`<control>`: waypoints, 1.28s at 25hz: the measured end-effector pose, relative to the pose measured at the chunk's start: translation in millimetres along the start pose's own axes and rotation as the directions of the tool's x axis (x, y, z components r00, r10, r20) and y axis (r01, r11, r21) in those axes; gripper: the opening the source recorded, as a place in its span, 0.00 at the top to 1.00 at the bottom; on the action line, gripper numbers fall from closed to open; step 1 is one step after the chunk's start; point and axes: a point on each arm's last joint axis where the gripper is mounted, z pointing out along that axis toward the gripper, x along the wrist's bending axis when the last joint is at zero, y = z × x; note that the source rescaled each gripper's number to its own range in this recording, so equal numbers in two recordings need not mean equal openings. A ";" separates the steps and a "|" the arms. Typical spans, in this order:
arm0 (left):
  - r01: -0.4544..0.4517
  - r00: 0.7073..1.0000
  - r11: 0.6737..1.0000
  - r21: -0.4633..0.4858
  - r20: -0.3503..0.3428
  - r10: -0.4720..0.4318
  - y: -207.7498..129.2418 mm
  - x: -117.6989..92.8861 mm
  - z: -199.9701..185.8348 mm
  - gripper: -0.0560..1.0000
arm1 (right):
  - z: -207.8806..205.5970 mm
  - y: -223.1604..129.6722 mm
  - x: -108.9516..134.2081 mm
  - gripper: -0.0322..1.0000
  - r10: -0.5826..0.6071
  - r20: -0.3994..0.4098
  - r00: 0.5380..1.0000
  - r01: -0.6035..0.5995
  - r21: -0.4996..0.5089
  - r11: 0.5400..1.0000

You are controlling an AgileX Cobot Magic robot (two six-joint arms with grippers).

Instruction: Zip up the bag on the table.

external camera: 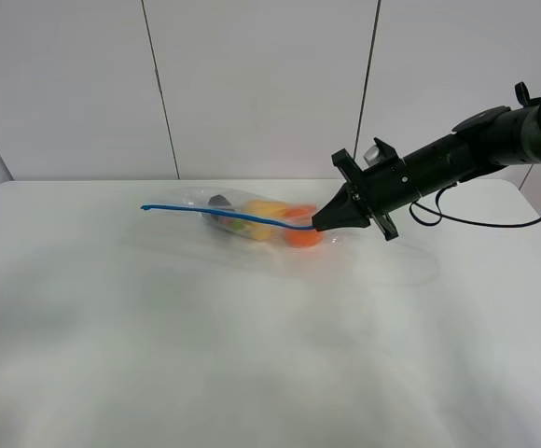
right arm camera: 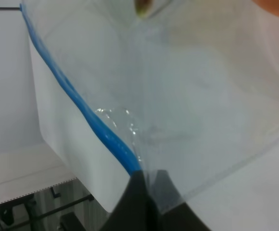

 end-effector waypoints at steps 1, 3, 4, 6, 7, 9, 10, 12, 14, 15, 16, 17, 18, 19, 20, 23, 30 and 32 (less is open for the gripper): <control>-0.006 1.000 1.000 -0.026 0.005 0.006 -2.0 -0.3 -3.5 0.00 | 0.0 0.0 0.0 0.97 0.000 0.000 1.000 0.000 0.000 1.000; -0.015 1.000 0.997 -0.078 0.011 0.016 -6.3 -0.4 -10.3 0.00 | 0.0 0.0 0.0 0.97 0.000 0.000 1.000 0.000 0.000 1.000; -0.015 1.000 0.994 -0.107 0.011 0.017 -8.8 -0.4 -14.0 0.00 | 0.0 0.0 0.0 0.97 0.000 0.000 1.000 0.000 0.000 1.000; -0.016 1.000 0.987 -0.160 0.011 0.018 -13.7 -0.4 -20.6 0.00 | 0.0 0.0 -0.1 0.97 0.000 0.001 1.000 0.000 0.000 1.000; -0.016 1.000 0.981 -0.193 0.011 0.018 -16.9 -0.4 -24.5 0.00 | 0.0 0.0 -0.1 0.97 0.000 0.001 1.000 0.000 0.000 1.000; -0.016 1.000 0.968 -0.249 0.011 0.019 -22.8 -0.4 -31.2 0.00 | 0.0 0.1 -0.2 0.96 0.000 0.002 1.000 0.000 -0.002 1.000; -0.016 1.000 0.965 -0.263 0.011 0.020 -24.8 -0.4 -33.0 0.00 | 0.0 0.1 -0.2 0.95 0.000 0.002 1.000 0.000 -0.002 1.000; -0.016 1.000 0.964 -0.266 0.011 0.020 -25.4 -0.4 -33.4 0.00 | 0.0 0.2 -0.2 0.89 0.000 0.002 1.000 0.000 -0.003 1.000; -0.017 1.000 0.965 -0.263 0.010 0.020 -25.6 -0.3 -33.3 0.00 | 0.0 0.2 -0.2 0.77 0.001 0.002 1.000 -0.001 -0.003 1.000; -0.017 1.000 0.965 -0.262 0.010 0.020 -25.7 -0.3 -33.3 0.00 | 0.0 0.0 -0.6 0.67 -0.001 0.006 1.000 0.001 0.000 1.000; -0.016 1.000 0.965 -0.261 0.010 0.020 -25.8 -0.3 -33.3 0.00 | 0.0 -0.2 -1.0 0.55 -0.002 0.011 1.000 0.002 0.002 1.000; -0.016 1.000 0.965 -0.260 0.010 0.020 -25.9 -0.3 -33.2 0.00 | -0.3 -0.2 -1.4 0.44 -0.010 0.020 1.000 0.010 0.006 1.000; -0.016 1.000 0.965 -0.260 0.010 0.019 -25.9 -0.3 -33.2 0.00 | -1.6 -0.1 -1.2 0.31 -0.029 0.039 0.999 0.028 0.013 1.000; -0.016 1.000 0.965 -0.260 0.010 0.019 -25.9 -0.3 -33.2 0.00 | -3.8 0.2 -0.8 0.20 -0.056 0.068 0.996 0.055 0.022 0.998; -0.016 1.000 0.965 -0.260 0.010 0.019 -25.9 -0.3 -33.2 0.00 | -7.7 1.9 1.8 0.14 -0.082 0.098 0.992 0.080 0.025 0.996; -0.016 1.000 0.965 -0.260 0.010 0.019 -25.9 -0.3 -33.2 0.00 | -25.7 11.8 9.8 0.05 -0.174 0.260 0.950 0.169 0.042 0.985; -0.015 1.000 0.965 -0.260 0.010 0.018 -25.9 -0.3 -33.2 0.00 | -77.5 38.4 21.4 0.03 -0.224 0.651 0.725 0.260 0.042 0.965; -0.015 1.000 0.965 -0.260 0.010 0.018 -25.9 -0.3 -33.2 0.00 | -89.4 41.9 21.2 0.03 -0.214 0.696 0.685 0.262 0.038 0.964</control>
